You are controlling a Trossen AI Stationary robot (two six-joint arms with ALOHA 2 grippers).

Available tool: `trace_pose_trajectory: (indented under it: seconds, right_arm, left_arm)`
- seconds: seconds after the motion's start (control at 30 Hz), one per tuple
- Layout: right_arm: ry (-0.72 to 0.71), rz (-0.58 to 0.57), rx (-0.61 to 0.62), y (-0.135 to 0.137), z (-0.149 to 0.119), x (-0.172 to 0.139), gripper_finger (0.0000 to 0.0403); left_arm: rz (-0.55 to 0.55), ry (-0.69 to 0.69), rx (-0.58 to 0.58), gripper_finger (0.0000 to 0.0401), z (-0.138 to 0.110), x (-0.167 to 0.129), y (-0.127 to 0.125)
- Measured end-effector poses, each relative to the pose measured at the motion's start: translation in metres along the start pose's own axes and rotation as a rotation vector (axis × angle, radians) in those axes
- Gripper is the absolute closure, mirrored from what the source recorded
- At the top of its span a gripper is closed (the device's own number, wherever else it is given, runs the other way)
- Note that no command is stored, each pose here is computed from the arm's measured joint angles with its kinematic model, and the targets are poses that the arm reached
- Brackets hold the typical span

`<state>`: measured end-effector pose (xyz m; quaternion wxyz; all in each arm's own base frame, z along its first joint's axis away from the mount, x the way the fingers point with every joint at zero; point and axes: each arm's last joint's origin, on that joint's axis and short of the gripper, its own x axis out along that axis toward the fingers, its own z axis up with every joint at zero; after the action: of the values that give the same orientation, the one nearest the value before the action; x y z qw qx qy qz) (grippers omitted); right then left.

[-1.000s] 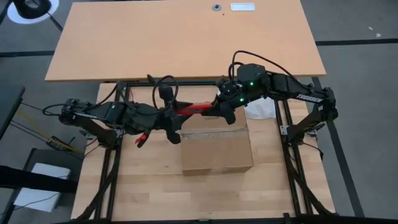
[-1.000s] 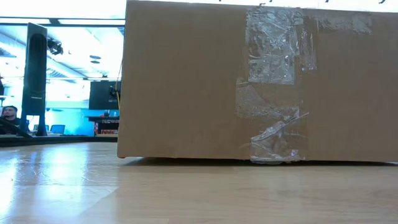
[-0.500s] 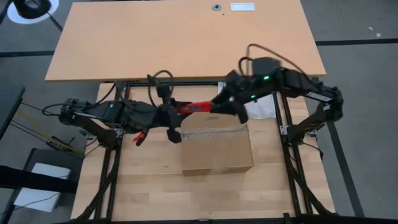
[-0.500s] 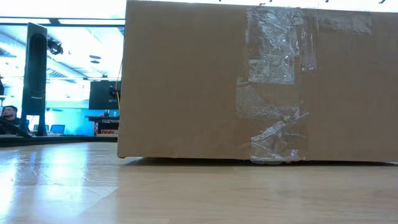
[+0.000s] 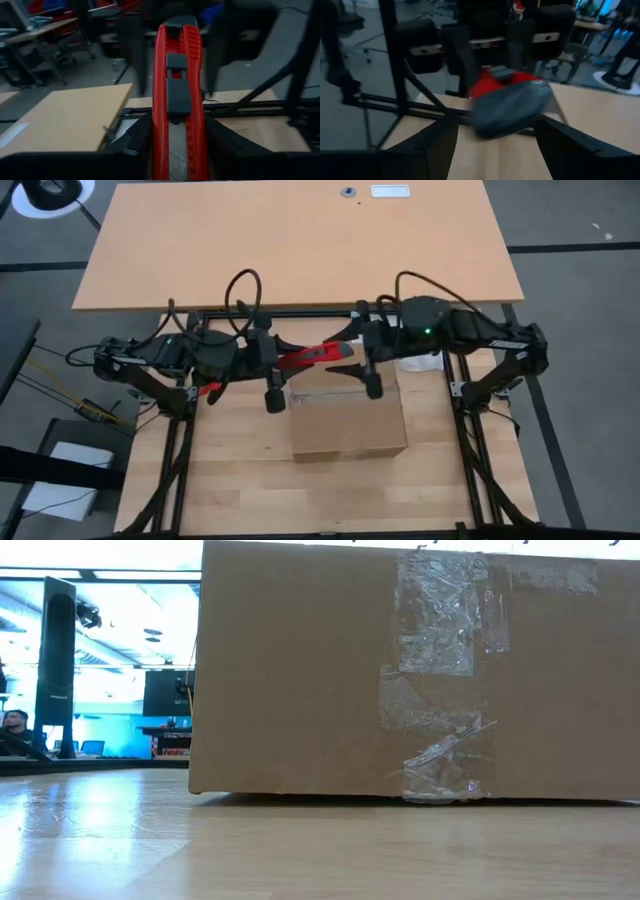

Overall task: Unpack boxes
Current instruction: Open the cardboard box using the red cutter

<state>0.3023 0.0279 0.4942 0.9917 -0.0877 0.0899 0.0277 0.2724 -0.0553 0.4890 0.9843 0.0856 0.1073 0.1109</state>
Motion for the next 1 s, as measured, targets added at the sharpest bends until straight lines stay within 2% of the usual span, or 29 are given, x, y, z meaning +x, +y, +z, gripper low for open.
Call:
trace_pose_trajectory:
  seconds: [0.17, 0.57, 1.0]
  right_arm:
    - [-0.061, -0.011, -0.034, 0.0000, 0.0043, 0.0067, 0.0150]
    - [-0.064, -0.009, -0.040, 0.0000, 0.0045, 0.0068, 0.0170]
    - [-0.051, -0.007, -0.040, 0.0002, 0.0032, 0.0069, 0.0140]
  left_arm:
    - [-0.006, 0.008, -0.009, 0.0271, -0.0014, 0.0046, -0.0027]
    - [0.010, 0.012, -0.018, 0.0271, -0.0020, 0.0064, -0.0010]
    - [0.010, -0.003, -0.024, 0.0271, -0.0007, 0.0066, -0.0011]
